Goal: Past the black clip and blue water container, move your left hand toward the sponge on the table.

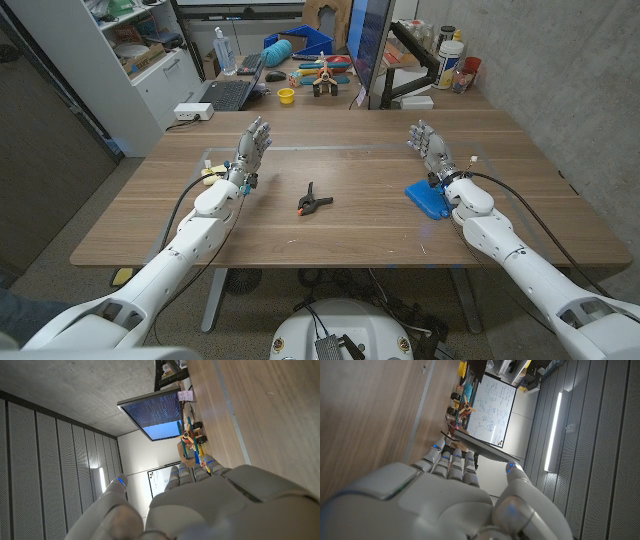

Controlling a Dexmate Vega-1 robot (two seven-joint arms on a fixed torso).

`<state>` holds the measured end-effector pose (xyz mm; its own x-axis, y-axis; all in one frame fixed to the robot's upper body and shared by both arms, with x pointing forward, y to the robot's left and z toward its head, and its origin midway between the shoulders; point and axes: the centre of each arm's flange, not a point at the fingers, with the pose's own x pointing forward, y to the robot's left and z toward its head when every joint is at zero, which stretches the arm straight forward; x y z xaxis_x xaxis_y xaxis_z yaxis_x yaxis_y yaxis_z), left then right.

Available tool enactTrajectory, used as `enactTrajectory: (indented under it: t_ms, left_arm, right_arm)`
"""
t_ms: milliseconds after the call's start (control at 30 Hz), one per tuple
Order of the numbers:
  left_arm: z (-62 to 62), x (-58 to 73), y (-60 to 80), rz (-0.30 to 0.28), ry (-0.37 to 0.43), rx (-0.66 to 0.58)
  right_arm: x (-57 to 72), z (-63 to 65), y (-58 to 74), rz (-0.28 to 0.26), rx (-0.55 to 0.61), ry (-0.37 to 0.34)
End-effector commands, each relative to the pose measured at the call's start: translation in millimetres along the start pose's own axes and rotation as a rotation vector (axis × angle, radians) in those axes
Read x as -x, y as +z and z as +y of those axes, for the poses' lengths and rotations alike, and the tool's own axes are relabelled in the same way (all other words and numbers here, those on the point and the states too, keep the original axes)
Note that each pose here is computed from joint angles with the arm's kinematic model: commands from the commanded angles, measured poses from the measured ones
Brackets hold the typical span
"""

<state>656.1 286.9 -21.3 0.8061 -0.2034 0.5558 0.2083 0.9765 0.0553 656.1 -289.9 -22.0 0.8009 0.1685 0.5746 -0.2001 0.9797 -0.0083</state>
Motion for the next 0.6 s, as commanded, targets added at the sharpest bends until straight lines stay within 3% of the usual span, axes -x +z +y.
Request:
enactTrajectory:
  t_ms: [33, 600]
  left_arm:
    - [6.6, -0.9, -2.6, 0.006, 0.024, 0.016]
    - [12.0, 11.8, 10.8, -0.026, 0.033, 0.0]
  right_arm:
    - [-2.9, 3.3, -3.7, 0.012, 0.012, 0.009]
    - [-6.2, 10.1, -7.7, 0.019, 0.01, 0.02]
